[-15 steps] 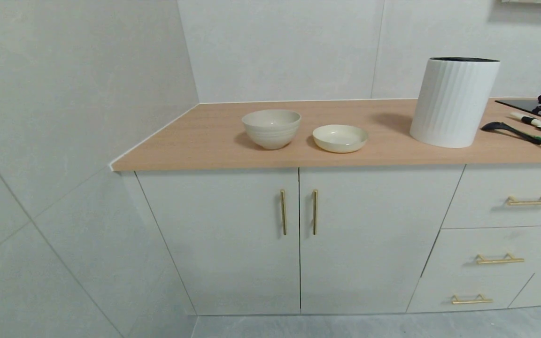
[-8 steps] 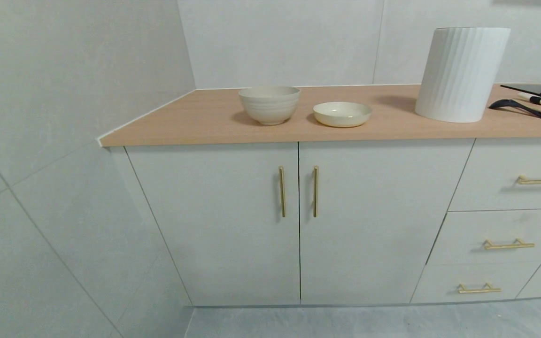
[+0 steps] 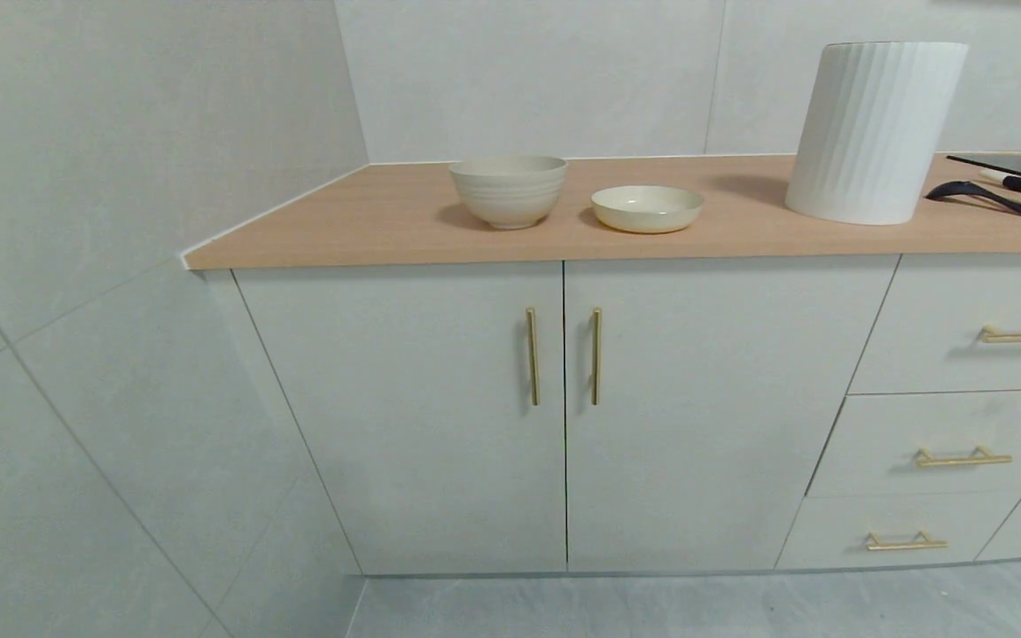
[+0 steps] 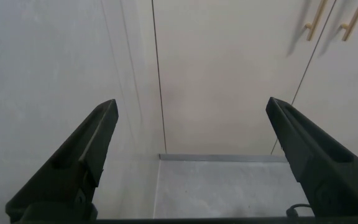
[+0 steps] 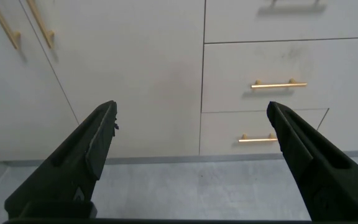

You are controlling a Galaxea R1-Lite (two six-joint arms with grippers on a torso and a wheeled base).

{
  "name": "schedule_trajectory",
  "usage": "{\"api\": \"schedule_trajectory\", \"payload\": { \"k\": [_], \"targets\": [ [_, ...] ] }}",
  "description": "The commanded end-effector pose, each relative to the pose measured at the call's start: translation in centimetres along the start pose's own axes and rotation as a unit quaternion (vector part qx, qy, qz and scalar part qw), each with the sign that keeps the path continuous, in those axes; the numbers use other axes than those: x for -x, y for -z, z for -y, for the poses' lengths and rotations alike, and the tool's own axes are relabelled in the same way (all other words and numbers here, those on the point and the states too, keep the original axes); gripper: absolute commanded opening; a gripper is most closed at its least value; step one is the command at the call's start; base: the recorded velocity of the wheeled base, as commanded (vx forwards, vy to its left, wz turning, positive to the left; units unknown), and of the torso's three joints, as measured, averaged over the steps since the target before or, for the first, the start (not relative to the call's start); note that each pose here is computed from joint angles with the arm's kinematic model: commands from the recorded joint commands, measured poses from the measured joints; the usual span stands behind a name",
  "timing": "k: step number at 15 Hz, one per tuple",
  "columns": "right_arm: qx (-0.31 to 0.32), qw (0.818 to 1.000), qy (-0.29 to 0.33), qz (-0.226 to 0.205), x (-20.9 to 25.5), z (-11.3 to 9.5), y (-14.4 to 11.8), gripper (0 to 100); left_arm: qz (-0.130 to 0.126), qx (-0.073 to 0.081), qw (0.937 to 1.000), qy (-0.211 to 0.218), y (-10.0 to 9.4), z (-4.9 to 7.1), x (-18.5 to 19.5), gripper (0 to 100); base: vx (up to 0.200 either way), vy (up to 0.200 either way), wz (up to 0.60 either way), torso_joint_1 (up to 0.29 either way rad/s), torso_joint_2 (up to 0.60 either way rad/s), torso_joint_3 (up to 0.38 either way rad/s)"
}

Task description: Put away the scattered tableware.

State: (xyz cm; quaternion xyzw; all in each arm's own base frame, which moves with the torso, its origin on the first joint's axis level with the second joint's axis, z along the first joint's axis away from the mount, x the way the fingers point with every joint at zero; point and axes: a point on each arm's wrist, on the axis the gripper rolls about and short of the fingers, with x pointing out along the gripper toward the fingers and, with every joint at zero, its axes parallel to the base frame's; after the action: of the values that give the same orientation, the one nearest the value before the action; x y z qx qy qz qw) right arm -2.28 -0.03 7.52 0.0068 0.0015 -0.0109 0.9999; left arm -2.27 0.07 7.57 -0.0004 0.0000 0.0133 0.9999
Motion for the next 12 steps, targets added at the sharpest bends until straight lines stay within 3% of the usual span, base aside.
{"api": "schedule_trajectory", "payload": {
  "k": [1, 12],
  "targets": [
    [0.0, 1.0, 0.0, 0.0, 0.0, 0.0, 0.0, 100, -0.001, 0.0, 1.0, -0.001, 0.0, 0.0, -0.01, 100, 0.2, 0.0, 0.0, -0.002, 0.01, 0.002],
    [0.003, 1.0, -0.002, -0.001, -0.01, -0.01, 0.01, 100, -0.001, 0.0, 1.0, -0.001, 0.0, 0.0, -0.01, 100, 0.0, 0.0, 0.0, 0.0, 0.0, 0.0]
  ]
}}
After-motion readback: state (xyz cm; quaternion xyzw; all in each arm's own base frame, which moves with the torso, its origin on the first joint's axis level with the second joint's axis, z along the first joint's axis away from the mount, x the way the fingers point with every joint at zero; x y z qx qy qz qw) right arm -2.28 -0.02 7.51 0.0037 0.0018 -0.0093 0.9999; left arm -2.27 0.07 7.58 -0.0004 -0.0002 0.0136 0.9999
